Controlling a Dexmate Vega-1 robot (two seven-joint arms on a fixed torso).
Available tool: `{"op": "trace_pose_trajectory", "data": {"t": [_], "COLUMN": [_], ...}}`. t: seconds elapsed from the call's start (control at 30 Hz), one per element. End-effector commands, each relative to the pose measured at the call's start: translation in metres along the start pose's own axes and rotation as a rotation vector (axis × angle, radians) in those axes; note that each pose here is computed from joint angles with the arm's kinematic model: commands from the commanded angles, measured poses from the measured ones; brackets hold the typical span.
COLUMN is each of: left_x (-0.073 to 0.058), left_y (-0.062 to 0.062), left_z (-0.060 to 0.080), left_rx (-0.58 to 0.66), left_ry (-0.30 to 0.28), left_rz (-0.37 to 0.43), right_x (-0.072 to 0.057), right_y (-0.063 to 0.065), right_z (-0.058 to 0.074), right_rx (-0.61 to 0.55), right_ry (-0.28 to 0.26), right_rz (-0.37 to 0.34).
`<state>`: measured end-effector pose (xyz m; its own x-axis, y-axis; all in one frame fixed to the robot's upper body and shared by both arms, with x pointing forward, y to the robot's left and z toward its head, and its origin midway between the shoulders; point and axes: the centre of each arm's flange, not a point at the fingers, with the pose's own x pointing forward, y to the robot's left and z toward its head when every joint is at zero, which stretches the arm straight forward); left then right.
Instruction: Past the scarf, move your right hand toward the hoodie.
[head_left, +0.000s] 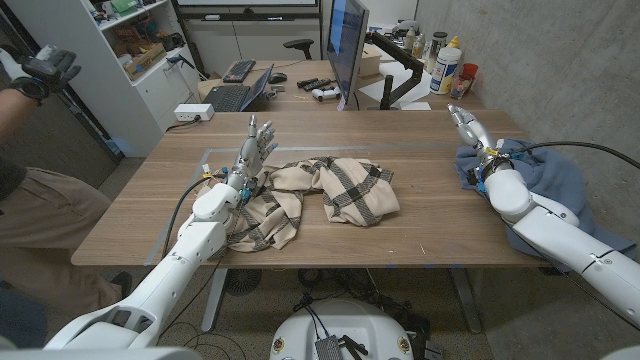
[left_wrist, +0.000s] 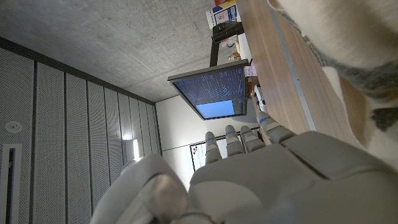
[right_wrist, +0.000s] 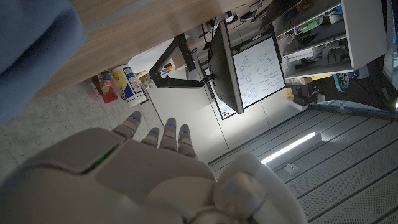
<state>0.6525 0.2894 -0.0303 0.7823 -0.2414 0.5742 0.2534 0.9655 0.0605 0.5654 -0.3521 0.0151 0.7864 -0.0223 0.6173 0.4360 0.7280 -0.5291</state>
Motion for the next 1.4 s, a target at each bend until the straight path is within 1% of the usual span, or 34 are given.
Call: {"op": "trace_pose_trajectory", "data": {"t": [0.03,0.17,0.37,0.53,0.67,0.77,0.8,0.87,1.07,1.3,1.4], "left_x": [0.001,0.001,0.001,0.0,-0.001,-0.001,-0.002,-0.002,-0.005,-0.002,-0.001], "left_y": [-0.004,-0.007,-0.01,-0.012,-0.012,-0.012,-0.013,-0.013,-0.014,-0.015,-0.015], "left_z": [0.009,0.014,0.015,0.016,0.018,0.019,0.019,0.019,0.016,0.016,0.016], "left_rx": [0.025,0.037,0.042,0.044,0.049,0.052,0.052,0.053,0.052,0.052,0.05], "left_ry": [-0.017,-0.029,-0.033,-0.032,-0.035,-0.039,-0.04,-0.039,-0.025,-0.027,-0.028], "left_rz": [-0.024,-0.033,-0.04,-0.043,-0.044,-0.044,-0.043,-0.043,-0.05,-0.056,-0.057], "right_x": [-0.006,-0.007,-0.009,-0.011,-0.013,-0.014,-0.015,-0.016,-0.02,-0.023,-0.024], "right_y": [-0.01,-0.013,-0.018,-0.021,-0.024,-0.026,-0.026,-0.027,-0.03,-0.033,-0.036], "right_z": [-0.001,-0.001,-0.005,-0.007,-0.008,-0.012,-0.012,-0.013,-0.015,-0.015,-0.016], "right_rx": [-0.073,-0.116,-0.112,-0.129,-0.164,-0.131,-0.141,-0.165,-0.184,-0.225,-0.223], "right_ry": [0.019,0.026,0.031,0.035,0.034,0.038,0.043,0.045,0.058,0.073,0.079], "right_rz": [-0.014,-0.019,-0.025,-0.034,-0.038,-0.034,-0.037,-0.041,-0.047,-0.052,-0.056]}}
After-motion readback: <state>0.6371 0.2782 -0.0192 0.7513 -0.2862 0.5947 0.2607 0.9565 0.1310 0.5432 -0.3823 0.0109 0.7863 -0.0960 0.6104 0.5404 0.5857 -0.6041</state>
